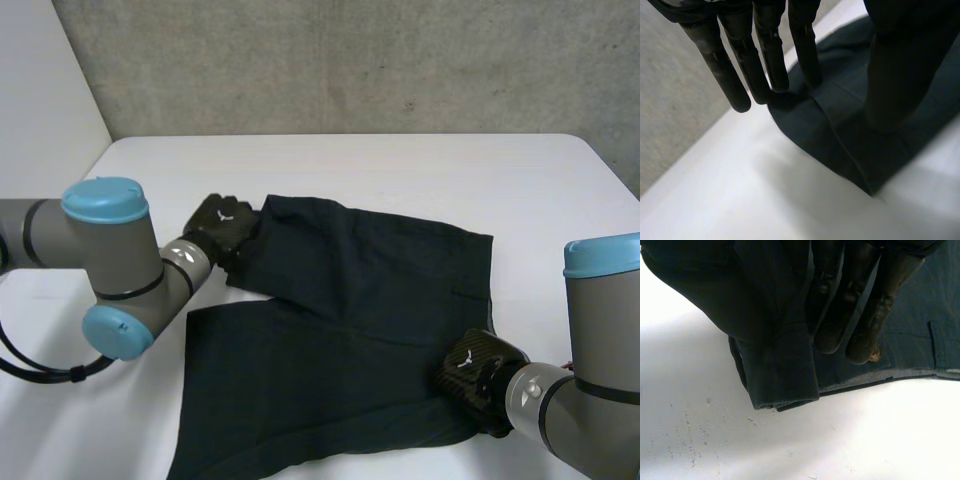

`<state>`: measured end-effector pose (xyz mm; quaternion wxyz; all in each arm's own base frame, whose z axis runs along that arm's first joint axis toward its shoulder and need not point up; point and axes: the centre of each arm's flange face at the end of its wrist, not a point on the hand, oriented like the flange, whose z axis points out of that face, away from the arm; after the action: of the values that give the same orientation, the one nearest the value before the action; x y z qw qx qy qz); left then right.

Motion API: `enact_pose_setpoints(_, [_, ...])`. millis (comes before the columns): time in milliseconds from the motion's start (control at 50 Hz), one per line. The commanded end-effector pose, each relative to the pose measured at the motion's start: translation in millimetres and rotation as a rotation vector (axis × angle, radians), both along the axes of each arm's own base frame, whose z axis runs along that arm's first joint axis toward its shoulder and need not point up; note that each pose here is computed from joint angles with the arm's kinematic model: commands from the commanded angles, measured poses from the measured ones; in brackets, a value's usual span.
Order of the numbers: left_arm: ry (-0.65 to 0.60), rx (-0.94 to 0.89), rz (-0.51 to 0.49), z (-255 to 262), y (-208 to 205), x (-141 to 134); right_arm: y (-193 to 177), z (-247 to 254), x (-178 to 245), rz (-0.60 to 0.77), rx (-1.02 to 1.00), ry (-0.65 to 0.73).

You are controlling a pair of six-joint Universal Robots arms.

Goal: Fold the shorts.

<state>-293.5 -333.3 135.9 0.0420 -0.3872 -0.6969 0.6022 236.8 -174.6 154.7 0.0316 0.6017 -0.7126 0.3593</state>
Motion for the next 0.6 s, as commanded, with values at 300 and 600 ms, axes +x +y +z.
enact_pose_setpoints(300, [-0.032, 0.056, 0.033, -17, -7, 3, -2, -1, 0, -0.002, -0.011, -0.004])
enact_pose_setpoints(600, [-0.117, 0.07, 0.22, -18, -4, 17, -2, 0, 0, -0.008, -0.014, -0.006])
